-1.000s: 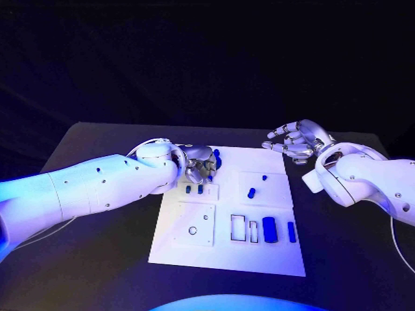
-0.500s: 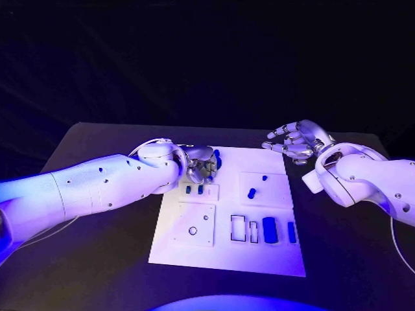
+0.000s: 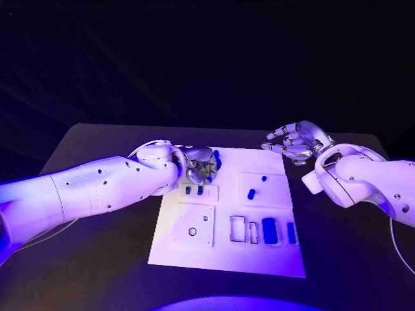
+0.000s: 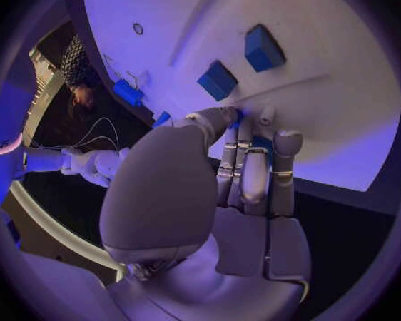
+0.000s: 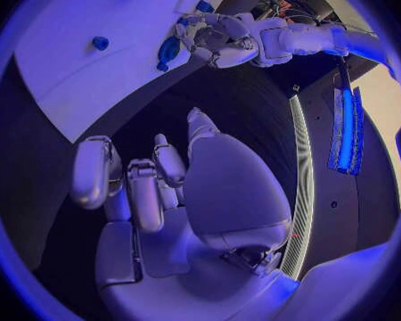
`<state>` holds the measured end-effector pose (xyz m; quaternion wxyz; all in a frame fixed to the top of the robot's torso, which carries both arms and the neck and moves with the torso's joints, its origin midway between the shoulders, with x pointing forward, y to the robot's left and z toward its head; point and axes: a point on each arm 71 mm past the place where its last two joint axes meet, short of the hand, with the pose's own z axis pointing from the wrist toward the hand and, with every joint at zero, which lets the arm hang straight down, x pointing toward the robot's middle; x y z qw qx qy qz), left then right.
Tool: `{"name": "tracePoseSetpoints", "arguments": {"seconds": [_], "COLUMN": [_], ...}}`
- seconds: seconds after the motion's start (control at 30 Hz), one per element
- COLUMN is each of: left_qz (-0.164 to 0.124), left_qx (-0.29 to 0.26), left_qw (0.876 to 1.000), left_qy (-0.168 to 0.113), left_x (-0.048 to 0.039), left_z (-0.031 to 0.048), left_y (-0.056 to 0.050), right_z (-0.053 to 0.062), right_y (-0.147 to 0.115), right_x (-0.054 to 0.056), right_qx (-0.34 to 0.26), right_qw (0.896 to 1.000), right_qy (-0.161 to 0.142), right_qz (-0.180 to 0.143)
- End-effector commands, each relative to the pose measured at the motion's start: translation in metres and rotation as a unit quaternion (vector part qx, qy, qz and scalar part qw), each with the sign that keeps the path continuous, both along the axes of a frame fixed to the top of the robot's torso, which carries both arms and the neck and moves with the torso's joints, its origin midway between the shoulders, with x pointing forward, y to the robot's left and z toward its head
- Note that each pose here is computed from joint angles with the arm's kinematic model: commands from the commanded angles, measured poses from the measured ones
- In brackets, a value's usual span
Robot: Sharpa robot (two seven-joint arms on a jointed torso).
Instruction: Assemble the parts on the task board
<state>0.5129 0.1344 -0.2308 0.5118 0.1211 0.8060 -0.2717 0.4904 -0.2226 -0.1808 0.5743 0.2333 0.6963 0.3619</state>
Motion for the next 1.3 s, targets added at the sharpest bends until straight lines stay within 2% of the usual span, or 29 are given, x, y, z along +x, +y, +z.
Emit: {"name": "tracePoseSetpoints", "arguments": {"seconds": [0.03,0.17,0.33,0.53,0.67,0.97,1.3], "left_qz": [0.006,0.008,0.013,0.021,0.028,0.043,0.046], "left_qx": [-0.017,-0.031,-0.048,-0.059,-0.062,-0.052,-0.041], "left_qw": [1.000,0.999,0.999,0.998,0.997,0.997,0.998], "left_qy": [0.008,0.015,0.021,0.024,0.024,0.026,0.033], "left_x": [-0.0014,-0.0038,-0.0064,-0.0093,-0.0101,-0.0081,-0.0058], "left_z": [0.0003,0.0033,0.0110,0.0211,0.0245,0.0238,0.0210], "left_y": [0.001,0.002,0.007,0.017,0.026,0.041,0.044], "right_z": [0.000,0.000,0.000,0.000,0.000,0.000,0.000], "right_y": [0.002,0.002,0.003,0.002,0.002,0.001,0.001], "right_x": [0.000,0.000,0.000,0.000,0.000,-0.001,0.000], "right_qx": [0.000,0.000,0.000,0.000,0.000,0.000,0.000], "right_qw": [1.000,1.000,1.000,1.000,1.000,1.000,1.000], "right_qy": [-0.004,-0.004,-0.004,-0.004,-0.004,-0.004,-0.004], "right_qz": [0.007,0.007,0.007,0.007,0.007,0.006,0.006]}}
